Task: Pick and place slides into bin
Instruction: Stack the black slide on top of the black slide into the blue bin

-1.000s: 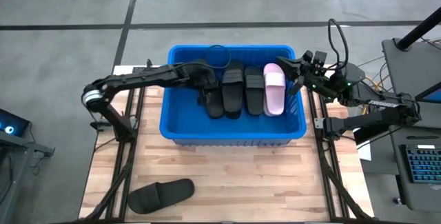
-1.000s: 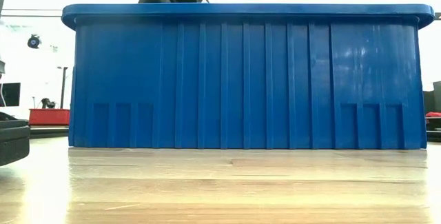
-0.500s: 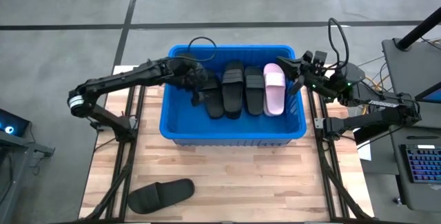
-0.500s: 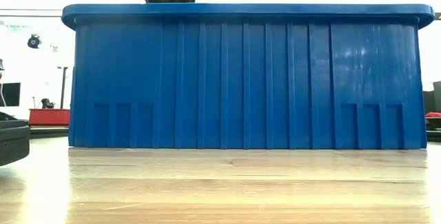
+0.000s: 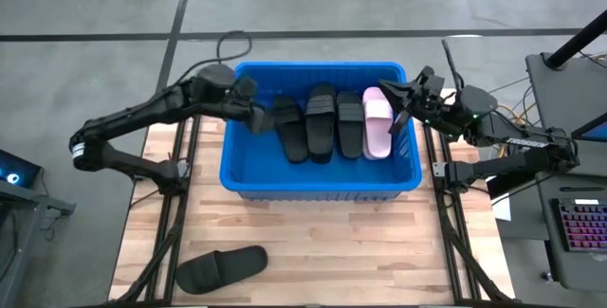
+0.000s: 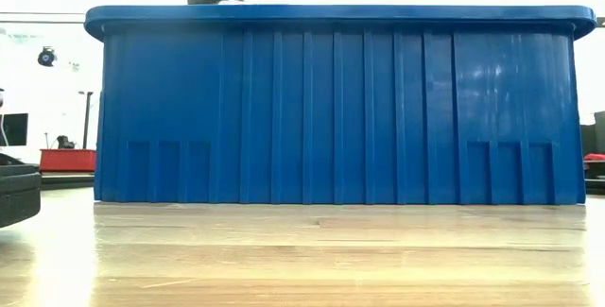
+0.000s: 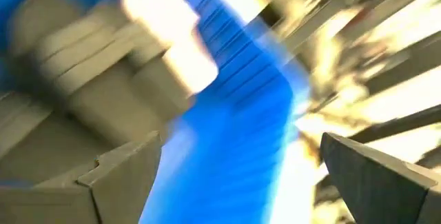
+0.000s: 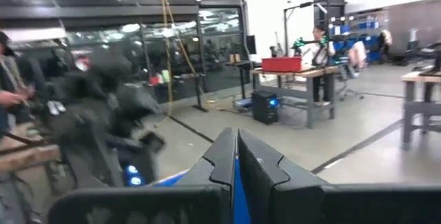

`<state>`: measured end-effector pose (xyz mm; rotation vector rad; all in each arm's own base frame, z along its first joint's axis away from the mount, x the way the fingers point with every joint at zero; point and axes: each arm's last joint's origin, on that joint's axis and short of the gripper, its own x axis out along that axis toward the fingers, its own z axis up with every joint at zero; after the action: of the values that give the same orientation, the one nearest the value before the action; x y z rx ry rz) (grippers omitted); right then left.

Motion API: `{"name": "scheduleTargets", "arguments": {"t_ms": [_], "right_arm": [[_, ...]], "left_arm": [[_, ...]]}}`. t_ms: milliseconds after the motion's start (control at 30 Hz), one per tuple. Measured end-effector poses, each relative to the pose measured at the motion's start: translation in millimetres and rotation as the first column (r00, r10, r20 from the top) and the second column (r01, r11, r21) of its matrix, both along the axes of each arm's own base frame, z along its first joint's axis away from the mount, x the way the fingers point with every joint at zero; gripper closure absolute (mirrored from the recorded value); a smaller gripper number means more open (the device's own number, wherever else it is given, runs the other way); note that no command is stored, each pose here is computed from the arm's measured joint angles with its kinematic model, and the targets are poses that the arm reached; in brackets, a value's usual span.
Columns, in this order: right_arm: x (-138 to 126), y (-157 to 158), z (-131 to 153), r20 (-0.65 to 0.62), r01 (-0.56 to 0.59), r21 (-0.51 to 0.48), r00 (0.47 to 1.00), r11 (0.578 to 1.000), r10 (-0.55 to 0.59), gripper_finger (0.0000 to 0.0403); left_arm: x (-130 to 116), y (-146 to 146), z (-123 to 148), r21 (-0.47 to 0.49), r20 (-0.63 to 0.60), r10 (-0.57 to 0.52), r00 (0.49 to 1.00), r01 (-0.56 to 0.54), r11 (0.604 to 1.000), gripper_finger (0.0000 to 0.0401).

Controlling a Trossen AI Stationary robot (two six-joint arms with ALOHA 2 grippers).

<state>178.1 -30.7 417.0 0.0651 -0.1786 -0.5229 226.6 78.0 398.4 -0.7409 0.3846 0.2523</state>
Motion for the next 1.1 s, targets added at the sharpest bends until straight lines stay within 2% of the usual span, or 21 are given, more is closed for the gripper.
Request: {"name": "scheduleTargets", "arguments": {"t_ms": [100, 233, 333, 400, 567, 733, 833, 967, 1100], "right_arm": [[0, 0, -1, -0.026, 0.01, -0.025, 1.0, 1.0, -0.011, 0.0394], [-3, 1, -5, -0.075, -0.015, -0.021, 0.997, 1.0, 0.014, 0.0394], [-4, 1, -12, -0.146, -0.029, 0.006, 0.989, 1.0, 0.03, 0.0394], [-7, 2, -17, -0.197, -0.031, 0.027, 0.98, 0.999, 0.035, 0.0394], [-9, 2, -26, -0.284, -0.026, 0.049, 0.958, 0.998, 0.039, 0.0394], [-11, 2, -33, -0.353, -0.022, 0.061, 0.935, 0.998, 0.043, 0.0394], [-11, 2, -34, -0.338, -0.012, 0.113, 0.94, 0.993, 0.05, 0.0394], [-16, 3, -32, -0.304, -0.009, 0.141, 0.951, 0.99, 0.052, 0.0394], [-20, 3, -30, -0.305, -0.012, 0.122, 0.951, 0.992, 0.049, 0.0394]], "left_arm": [[3, -11, 23, 0.007, 0.228, -0.01, 0.974, 0.009, 1.0, 0.0019], [2, -38, 55, 0.17, 0.483, -0.024, 0.875, -0.067, 0.983, 0.0025], [-1, -55, 67, 0.201, 0.562, -0.004, 0.827, -0.132, 0.971, 0.0035], [-2, -66, 68, 0.19, 0.574, 0.005, 0.819, -0.14, 0.972, 0.004], [4, -94, 62, 0.123, 0.547, 0.041, 0.836, -0.128, 0.984, 0.0047], [16, -116, 47, 0.053, 0.467, 0.076, 0.881, -0.113, 0.992, 0.0047], [21, -129, 36, 0.0, 0.392, 0.069, 0.917, -0.075, 0.997, 0.0047], [23, -143, 19, -0.079, 0.189, 0.095, 0.977, -0.082, 0.994, 0.0047], [25, -156, 5, -0.137, -0.009, 0.119, 0.993, -0.119, 0.983, 0.0047]]}}
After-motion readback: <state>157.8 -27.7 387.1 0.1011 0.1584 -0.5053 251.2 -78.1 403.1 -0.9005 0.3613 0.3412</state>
